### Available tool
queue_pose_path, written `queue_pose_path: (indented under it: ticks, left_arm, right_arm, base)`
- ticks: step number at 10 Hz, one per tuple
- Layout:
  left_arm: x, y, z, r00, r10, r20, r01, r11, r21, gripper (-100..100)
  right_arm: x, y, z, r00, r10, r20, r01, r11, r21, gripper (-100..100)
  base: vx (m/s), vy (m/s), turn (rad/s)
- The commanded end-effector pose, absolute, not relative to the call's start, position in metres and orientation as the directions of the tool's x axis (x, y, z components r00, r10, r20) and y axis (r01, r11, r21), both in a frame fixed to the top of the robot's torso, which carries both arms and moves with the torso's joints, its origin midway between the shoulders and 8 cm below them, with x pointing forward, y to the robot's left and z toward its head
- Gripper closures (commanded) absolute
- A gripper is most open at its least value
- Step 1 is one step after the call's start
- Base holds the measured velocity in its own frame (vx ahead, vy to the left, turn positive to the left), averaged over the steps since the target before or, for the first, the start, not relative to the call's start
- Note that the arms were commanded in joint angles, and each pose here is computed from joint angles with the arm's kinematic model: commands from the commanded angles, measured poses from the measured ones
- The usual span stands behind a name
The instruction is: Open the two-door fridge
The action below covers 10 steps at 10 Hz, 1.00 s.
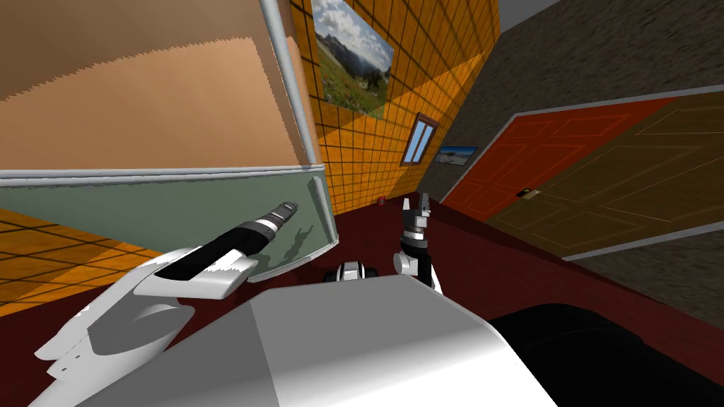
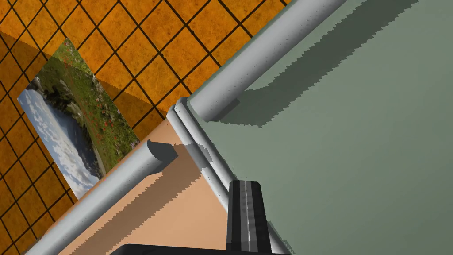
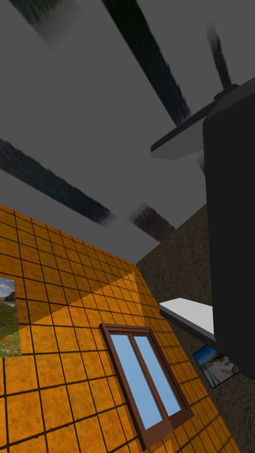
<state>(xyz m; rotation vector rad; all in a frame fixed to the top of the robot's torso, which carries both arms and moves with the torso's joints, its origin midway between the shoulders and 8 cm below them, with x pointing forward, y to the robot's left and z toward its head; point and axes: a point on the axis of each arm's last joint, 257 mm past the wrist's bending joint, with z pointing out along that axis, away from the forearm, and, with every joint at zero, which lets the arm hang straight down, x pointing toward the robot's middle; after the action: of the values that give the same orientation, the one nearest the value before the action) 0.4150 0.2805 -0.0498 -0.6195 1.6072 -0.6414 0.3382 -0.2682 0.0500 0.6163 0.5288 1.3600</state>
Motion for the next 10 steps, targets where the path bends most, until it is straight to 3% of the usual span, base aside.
queue_pose_path:
  ticks: [1, 3, 4, 7, 10]
  left_arm:
    - [0.411, 0.253, -0.052, -0.175, -0.703, -0.689, 0.017, 0.698, -0.716, 100]
    - [0.411, 0.25, -0.05, -0.182, -0.703, -0.688, 0.024, 0.696, -0.717, 100]
    - [0.417, 0.259, -0.062, -0.184, -0.705, -0.685, -0.008, 0.698, -0.716, -100]
    - [0.427, 0.281, -0.08, -0.173, -0.712, -0.68, -0.065, 0.697, -0.714, -100]
    - [0.442, 0.306, -0.077, -0.118, -0.721, -0.683, -0.093, 0.692, -0.715, -100]
  right_arm:
    - [0.338, -0.268, 0.05, 0.14, 0.99, 0.005, -0.727, 0.1, 0.679, 0]
    - [0.338, -0.268, 0.05, 0.14, 0.99, 0.005, -0.727, 0.1, 0.68, 0]
    - [0.338, -0.268, 0.05, 0.14, 0.99, 0.005, -0.727, 0.1, 0.68, 0]
    - [0.338, -0.268, 0.05, 0.141, 0.99, 0.005, -0.727, 0.1, 0.68, 0]
    - [0.338, -0.268, 0.05, 0.141, 0.99, 0.005, -0.727, 0.1, 0.68, 0]
  base:
    - [-0.334, 0.164, -0.082]
    - [-0.254, 0.119, -0.064]
    - [-0.022, 0.009, 0.006]
    - [0.056, -0.026, -0.001]
    - [0.148, -0.065, 0.007]
